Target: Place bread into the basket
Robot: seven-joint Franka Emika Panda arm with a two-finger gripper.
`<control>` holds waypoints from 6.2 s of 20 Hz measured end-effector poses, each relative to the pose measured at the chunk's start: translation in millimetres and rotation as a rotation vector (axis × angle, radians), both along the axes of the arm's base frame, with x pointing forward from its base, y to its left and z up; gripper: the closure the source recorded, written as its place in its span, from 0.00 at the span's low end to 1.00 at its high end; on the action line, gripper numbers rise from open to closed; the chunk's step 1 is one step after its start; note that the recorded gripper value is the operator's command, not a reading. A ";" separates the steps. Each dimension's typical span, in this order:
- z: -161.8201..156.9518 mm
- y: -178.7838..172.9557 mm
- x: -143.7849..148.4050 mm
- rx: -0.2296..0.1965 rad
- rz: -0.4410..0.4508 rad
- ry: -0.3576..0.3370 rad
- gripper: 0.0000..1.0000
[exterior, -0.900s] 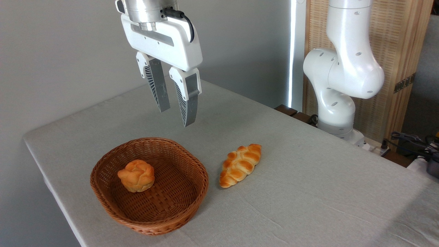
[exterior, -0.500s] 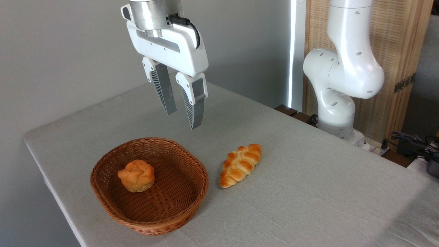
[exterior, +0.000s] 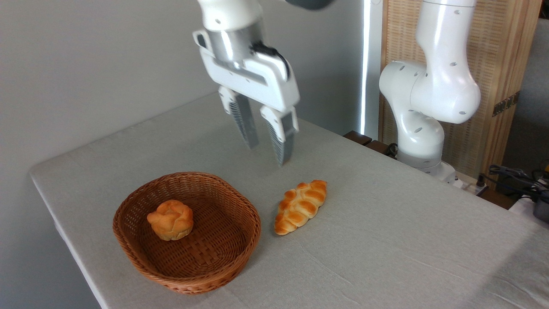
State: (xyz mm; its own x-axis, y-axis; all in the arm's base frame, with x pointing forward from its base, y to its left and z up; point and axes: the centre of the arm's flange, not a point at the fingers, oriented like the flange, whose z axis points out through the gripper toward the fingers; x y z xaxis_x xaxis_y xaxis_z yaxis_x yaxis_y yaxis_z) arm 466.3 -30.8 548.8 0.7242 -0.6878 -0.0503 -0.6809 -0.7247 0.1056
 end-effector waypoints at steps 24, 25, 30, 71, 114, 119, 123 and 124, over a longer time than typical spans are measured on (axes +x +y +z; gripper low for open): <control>-141.7 2.3 -52.9 0.004 0.007 0.034 0.61; -141.6 2.3 -52.9 0.005 0.005 0.034 0.63; -141.6 2.3 -52.9 0.014 -0.022 0.032 0.70; -57.7 -35.0 101.4 0.091 -0.422 -0.337 0.00; 65.4 -17.0 75.7 0.048 -0.034 -0.112 0.00; 63.6 -16.6 75.7 0.048 -0.033 -0.109 0.00; 62.8 -12.8 76.4 0.049 -0.026 -0.107 0.00; 62.8 -9.1 76.7 0.049 -0.019 -0.107 0.00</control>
State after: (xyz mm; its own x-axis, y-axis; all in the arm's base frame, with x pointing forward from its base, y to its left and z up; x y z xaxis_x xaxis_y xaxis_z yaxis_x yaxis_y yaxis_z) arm 543.0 -39.8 611.6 0.7139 -0.7002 -0.0073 -0.7003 -0.7139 -0.0039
